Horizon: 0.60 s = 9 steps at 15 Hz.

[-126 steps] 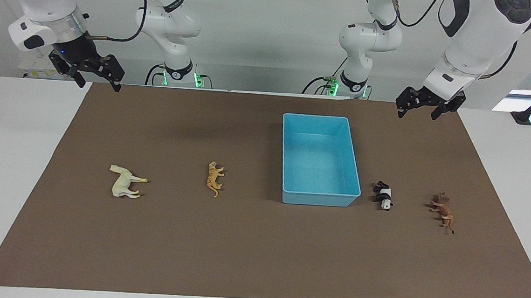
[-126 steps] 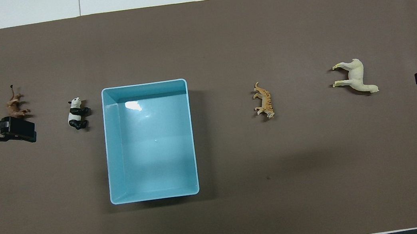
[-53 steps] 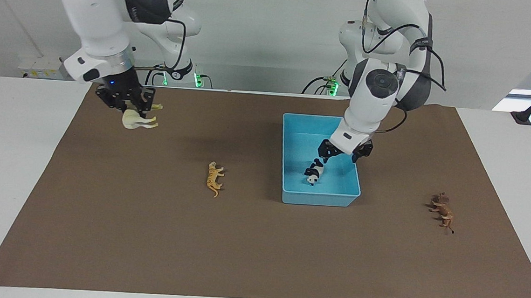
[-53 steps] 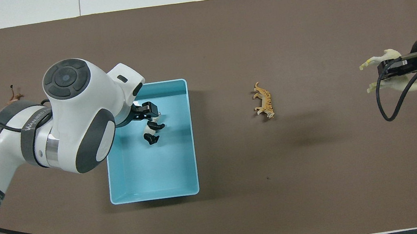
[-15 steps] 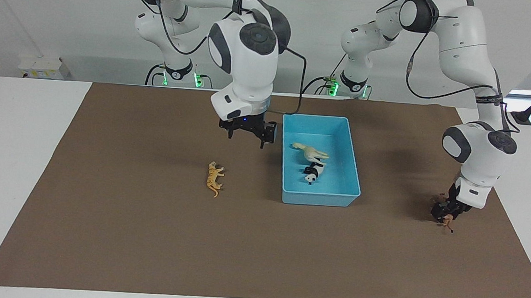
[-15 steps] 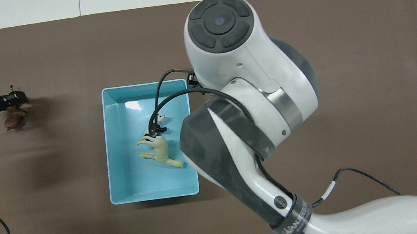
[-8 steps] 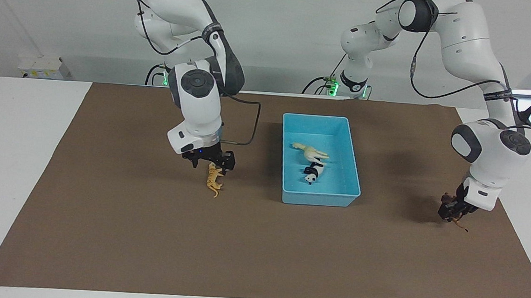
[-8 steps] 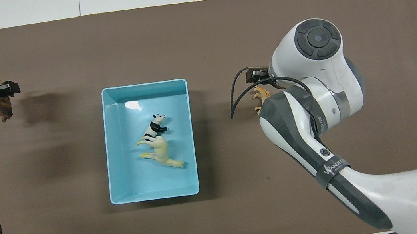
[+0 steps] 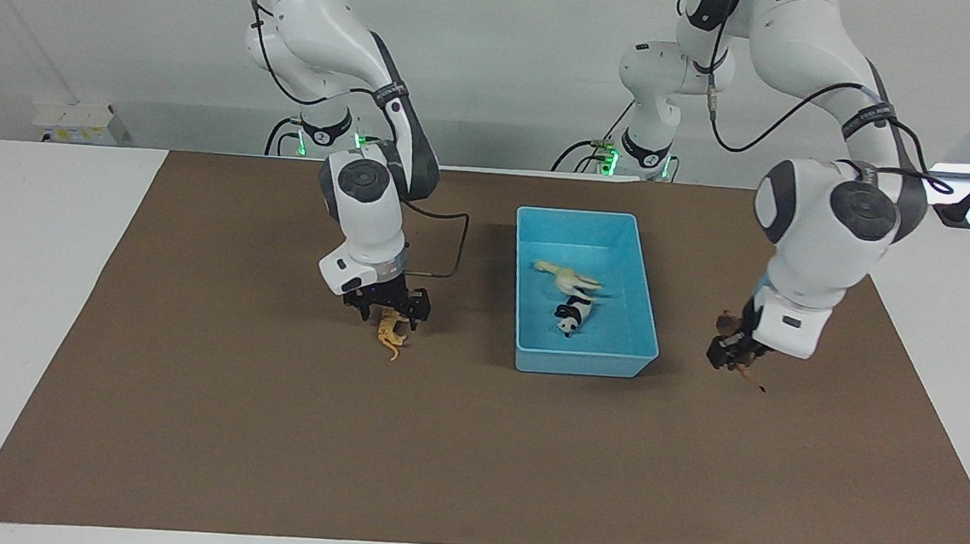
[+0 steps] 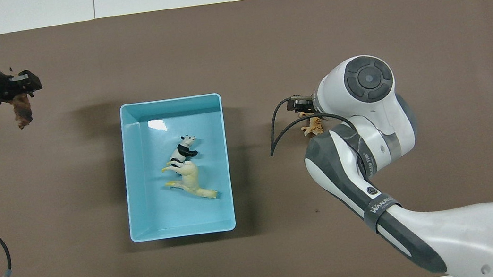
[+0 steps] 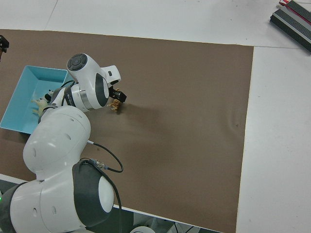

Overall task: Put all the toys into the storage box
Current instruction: 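Lower the brown horse into the blue box with the left gripper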

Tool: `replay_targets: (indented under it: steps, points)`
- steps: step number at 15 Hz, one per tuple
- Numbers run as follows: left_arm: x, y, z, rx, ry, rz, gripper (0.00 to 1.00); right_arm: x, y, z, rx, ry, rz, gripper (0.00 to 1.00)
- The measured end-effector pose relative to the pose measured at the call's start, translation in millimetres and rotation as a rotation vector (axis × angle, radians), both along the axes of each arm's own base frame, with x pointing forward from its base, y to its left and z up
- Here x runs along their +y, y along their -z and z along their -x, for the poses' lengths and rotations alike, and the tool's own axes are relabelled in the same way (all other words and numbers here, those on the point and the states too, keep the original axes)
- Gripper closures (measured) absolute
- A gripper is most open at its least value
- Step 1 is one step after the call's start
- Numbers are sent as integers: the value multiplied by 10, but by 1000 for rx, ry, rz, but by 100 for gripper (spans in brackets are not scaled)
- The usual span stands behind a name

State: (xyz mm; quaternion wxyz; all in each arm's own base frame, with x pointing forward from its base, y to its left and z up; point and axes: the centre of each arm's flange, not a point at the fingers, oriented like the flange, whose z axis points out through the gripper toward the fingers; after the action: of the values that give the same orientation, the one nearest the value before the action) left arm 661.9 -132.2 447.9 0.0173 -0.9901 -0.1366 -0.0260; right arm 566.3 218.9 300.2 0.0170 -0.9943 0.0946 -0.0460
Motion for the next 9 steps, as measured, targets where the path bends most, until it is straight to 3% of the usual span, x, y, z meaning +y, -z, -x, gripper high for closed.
replay_targets:
  steps: [3,5,6,8,9]
  points:
    - [-835,279,417,55,12,-19,67,-15,87,47,-14,-14,-4,0]
    - [-1048,442,653,93,42,-38,63,-22,164,69,-26,-16,-10,0]
    - [-1068,470,714,101,48,-44,62,-22,201,76,-28,-17,-11,6]
    - [-1076,454,771,103,54,-47,45,-25,223,78,-26,-17,-10,9]
    - [-1087,419,786,99,55,-43,35,-33,214,73,-27,-15,-10,19]
